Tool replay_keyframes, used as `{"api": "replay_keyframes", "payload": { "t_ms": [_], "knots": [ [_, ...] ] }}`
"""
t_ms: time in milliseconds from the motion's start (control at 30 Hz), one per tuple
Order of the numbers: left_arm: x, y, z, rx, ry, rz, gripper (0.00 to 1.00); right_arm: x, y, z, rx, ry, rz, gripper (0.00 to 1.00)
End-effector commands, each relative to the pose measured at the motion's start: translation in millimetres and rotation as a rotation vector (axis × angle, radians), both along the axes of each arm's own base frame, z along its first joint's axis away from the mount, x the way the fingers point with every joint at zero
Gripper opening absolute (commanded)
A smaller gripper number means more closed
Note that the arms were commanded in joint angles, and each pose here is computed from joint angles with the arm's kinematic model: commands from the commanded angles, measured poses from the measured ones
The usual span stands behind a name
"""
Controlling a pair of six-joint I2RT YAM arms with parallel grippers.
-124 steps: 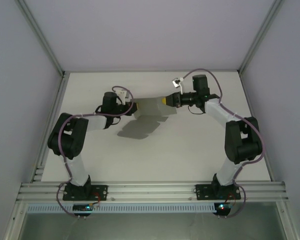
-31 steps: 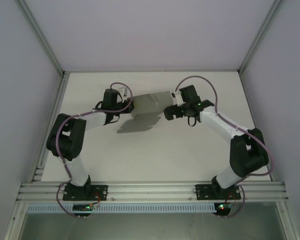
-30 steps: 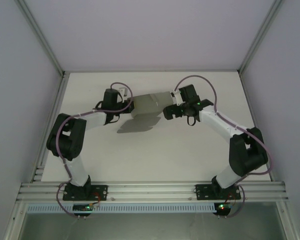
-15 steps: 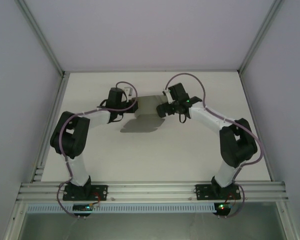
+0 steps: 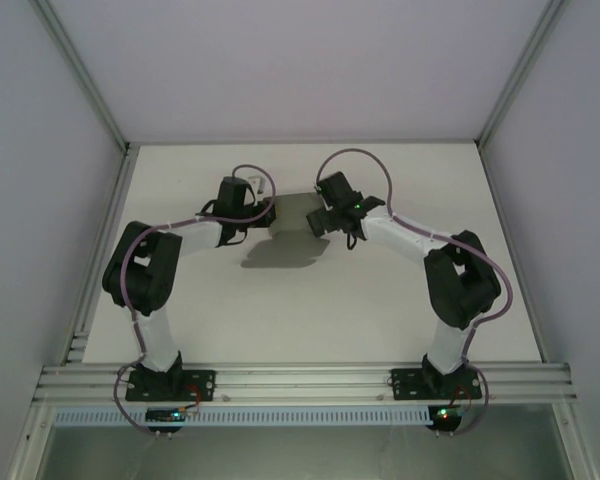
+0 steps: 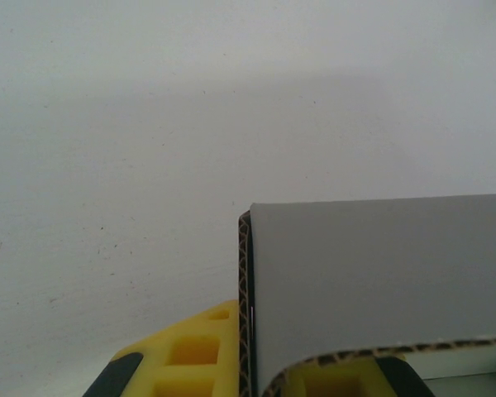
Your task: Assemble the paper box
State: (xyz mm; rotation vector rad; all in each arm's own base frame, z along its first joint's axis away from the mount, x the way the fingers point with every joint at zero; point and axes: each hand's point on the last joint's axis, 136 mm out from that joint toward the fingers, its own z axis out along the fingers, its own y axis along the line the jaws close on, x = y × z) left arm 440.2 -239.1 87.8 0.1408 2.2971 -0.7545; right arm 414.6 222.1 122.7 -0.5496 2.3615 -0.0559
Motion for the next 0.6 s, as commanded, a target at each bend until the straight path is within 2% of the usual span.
{"api": "replay_keyframes", "payload": {
  "t_ms": [0,200,267,400,567],
  "knots": [
    [0,-5,19,-0.038,-0.028,-0.019,0.0,-7,-9,29,0.058,-0.009,0.011,0.99],
    [-2,2,20,-0.022,-0.044,-0.015,0.0,-26,-20,56,0.238,0.023,0.069,0.97],
    [-2,1,22,-0.025,-0.049,-0.022,0.0,-30,-21,60,0.321,0.05,0.081,0.92],
    [-3,0,24,-0.03,-0.051,-0.029,0.0,-35,-21,60,0.429,0.114,0.119,0.68],
    [-3,-1,26,-0.03,-0.055,-0.032,0.0,-40,-14,52,0.473,0.175,0.154,0.67]
  ]
}}
